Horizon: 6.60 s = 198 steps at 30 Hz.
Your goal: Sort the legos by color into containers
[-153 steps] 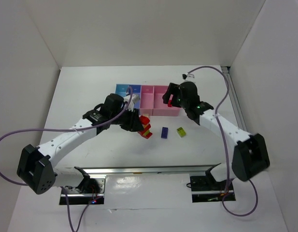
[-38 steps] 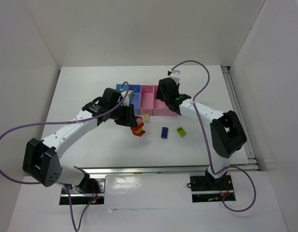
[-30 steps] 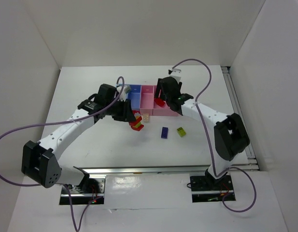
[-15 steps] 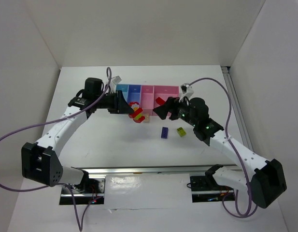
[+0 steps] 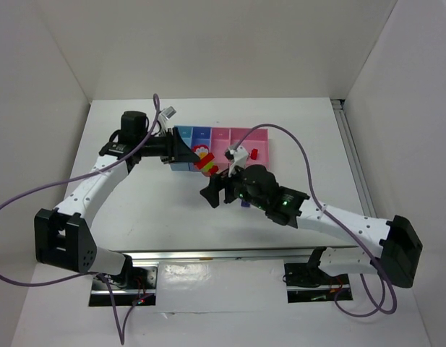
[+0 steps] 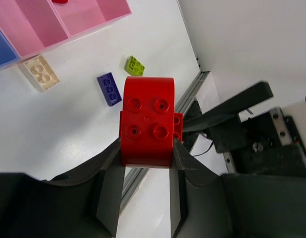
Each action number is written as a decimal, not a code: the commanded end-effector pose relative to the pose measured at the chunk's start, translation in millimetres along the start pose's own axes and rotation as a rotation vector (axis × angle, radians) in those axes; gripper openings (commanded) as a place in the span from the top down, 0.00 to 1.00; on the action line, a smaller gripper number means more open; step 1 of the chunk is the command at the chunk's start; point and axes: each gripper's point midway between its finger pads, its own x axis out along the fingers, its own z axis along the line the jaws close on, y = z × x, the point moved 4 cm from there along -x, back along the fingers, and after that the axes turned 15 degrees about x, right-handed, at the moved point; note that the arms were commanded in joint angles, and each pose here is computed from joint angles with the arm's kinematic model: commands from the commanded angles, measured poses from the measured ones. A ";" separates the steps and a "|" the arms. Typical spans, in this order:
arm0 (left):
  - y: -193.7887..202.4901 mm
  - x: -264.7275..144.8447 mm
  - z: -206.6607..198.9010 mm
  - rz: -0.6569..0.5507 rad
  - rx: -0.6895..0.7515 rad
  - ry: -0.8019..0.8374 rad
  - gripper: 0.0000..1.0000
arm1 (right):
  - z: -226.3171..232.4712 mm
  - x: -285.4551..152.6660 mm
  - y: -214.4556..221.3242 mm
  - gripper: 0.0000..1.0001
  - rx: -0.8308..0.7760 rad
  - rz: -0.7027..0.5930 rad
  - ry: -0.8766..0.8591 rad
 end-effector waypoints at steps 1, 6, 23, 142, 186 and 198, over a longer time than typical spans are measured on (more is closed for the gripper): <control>-25.3 -5.8 -9.2 -0.052 0.040 0.014 1.00 | -8.3 7.5 -16.6 0.10 -0.139 -0.107 0.184; -25.3 -6.5 -7.5 -0.048 0.037 -0.008 1.00 | -10.6 23.3 -19.0 0.12 -0.187 -0.155 0.269; -20.5 -8.9 -2.5 -0.031 0.030 -0.029 1.00 | 2.6 44.5 -37.7 0.34 -0.227 -0.220 0.248; 140.4 55.7 89.9 0.115 0.071 -0.993 0.57 | -64.6 -36.2 -9.7 1.00 -0.072 -0.207 0.513; 51.5 -10.0 -135.7 0.090 0.565 0.499 0.08 | 13.7 -103.6 -33.0 1.00 -0.051 0.241 -0.608; 42.3 16.8 -131.5 0.102 0.545 0.470 0.23 | 24.1 -86.5 -25.4 1.00 -0.062 0.263 -0.600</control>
